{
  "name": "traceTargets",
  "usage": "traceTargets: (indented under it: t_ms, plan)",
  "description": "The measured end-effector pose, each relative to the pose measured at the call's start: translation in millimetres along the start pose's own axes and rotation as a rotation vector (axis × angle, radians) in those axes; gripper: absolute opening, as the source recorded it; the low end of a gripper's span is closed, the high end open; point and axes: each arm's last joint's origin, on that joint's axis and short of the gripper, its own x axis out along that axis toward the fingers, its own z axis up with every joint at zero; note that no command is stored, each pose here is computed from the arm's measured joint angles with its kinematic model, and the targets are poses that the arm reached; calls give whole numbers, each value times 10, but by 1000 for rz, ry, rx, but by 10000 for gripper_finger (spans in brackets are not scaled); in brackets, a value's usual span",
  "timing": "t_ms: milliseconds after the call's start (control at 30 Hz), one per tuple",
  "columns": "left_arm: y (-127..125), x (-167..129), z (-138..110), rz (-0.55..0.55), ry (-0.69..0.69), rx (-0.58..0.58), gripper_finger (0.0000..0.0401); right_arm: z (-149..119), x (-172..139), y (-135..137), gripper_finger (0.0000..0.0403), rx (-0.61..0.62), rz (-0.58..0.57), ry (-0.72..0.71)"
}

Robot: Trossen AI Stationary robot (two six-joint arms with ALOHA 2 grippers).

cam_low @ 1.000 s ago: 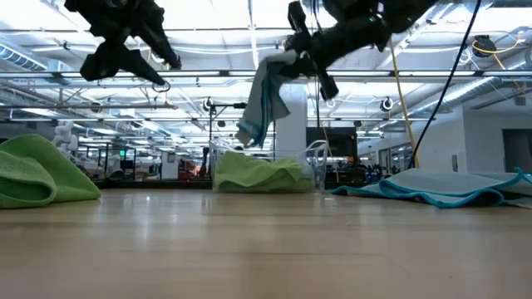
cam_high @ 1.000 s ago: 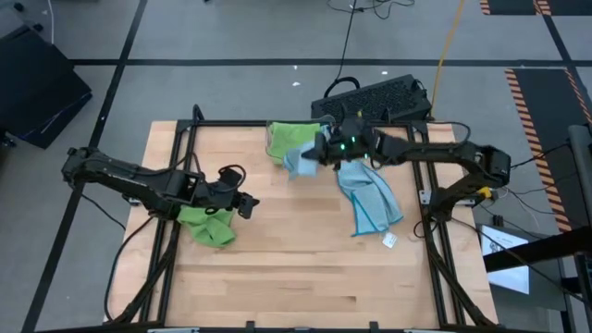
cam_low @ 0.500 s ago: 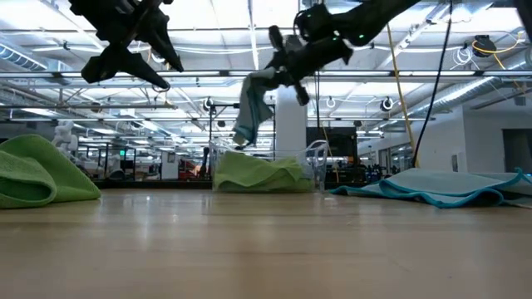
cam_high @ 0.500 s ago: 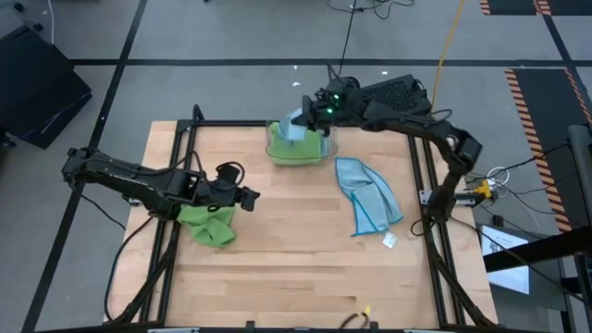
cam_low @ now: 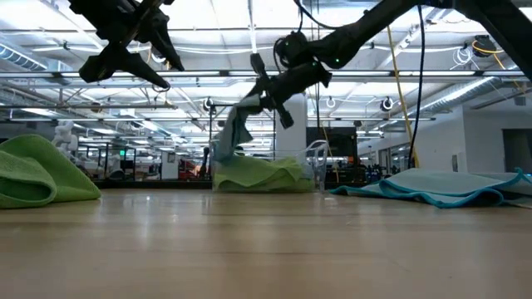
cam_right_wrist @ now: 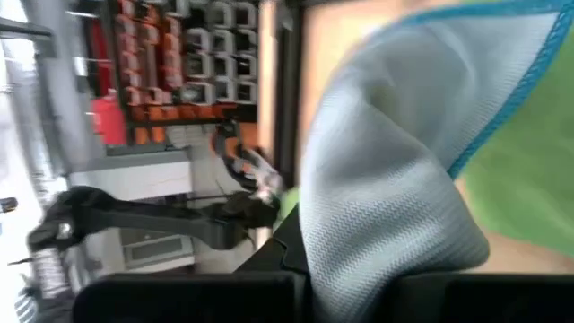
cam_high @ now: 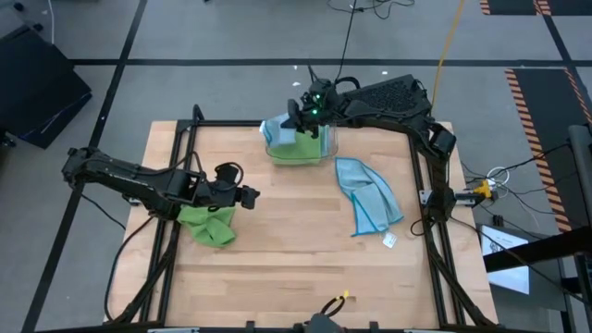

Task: Fold microfiber towels
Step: Put the left folded blue microfiber cloth into the transparent bin

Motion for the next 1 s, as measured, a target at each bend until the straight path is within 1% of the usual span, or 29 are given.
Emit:
traceTargets:
  t_ms: [167,267,467,567,733,833,1000]
  plan:
    - [-3,-4,-9,-3,3,-9,170,-27,-5,-126,14,0,-30,6]
    - [-4,-4,-10,-3,3,-11,170,-35,-11,-209,15,7,-67,19]
    - [-3,-4,-9,-3,3,-4,170,-30,-109,-224,16,-23,-115,38]
    - [-3,-4,-9,-3,3,-1,170,7,-211,-253,16,-27,-176,10]
    - [-3,-4,-9,-3,3,8,170,60,-327,-377,23,-20,-293,-1]
    - [-3,-4,-9,-3,3,9,170,74,-353,-408,44,-23,-315,5]
    - [-4,-4,-11,-5,9,6,170,88,-370,-412,118,-21,-344,-37]
